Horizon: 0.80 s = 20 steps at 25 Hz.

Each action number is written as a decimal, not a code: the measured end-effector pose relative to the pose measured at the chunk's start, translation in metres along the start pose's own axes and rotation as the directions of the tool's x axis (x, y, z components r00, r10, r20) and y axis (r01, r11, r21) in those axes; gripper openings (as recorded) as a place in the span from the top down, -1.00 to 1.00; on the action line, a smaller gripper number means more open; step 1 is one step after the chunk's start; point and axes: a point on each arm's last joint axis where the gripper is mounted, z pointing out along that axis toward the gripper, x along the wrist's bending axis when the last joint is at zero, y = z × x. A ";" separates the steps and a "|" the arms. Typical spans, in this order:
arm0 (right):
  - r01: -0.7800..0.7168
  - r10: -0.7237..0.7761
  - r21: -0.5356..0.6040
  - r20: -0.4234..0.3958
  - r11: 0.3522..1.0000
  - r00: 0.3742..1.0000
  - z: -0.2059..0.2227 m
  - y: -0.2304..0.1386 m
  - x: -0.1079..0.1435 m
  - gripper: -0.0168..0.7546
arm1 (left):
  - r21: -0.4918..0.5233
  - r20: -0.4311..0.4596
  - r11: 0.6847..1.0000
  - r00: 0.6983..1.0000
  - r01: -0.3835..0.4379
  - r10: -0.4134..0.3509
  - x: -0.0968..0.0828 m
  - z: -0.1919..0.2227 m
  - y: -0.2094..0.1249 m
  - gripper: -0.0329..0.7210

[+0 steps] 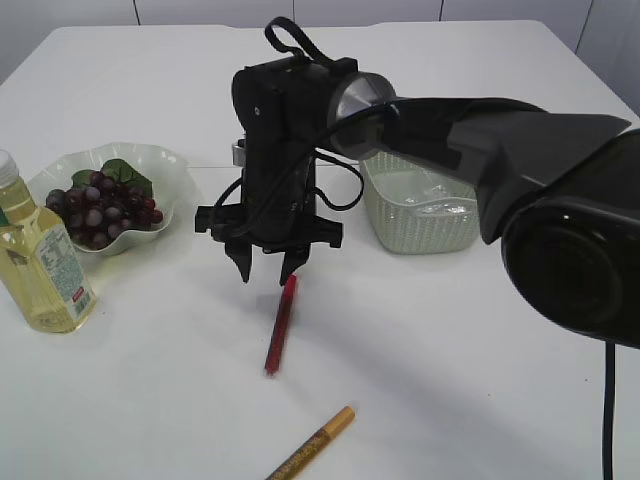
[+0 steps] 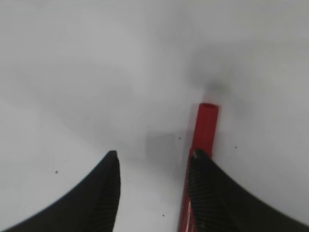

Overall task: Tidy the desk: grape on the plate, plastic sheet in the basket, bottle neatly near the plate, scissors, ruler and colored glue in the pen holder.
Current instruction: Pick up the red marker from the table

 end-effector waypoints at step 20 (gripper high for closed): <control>0.018 -0.020 0.020 0.093 1.000 0.995 0.016 -0.004 -0.012 0.06 | 0.000 -0.006 1.000 1.000 -0.012 0.012 0.000 0.001 0.000 0.14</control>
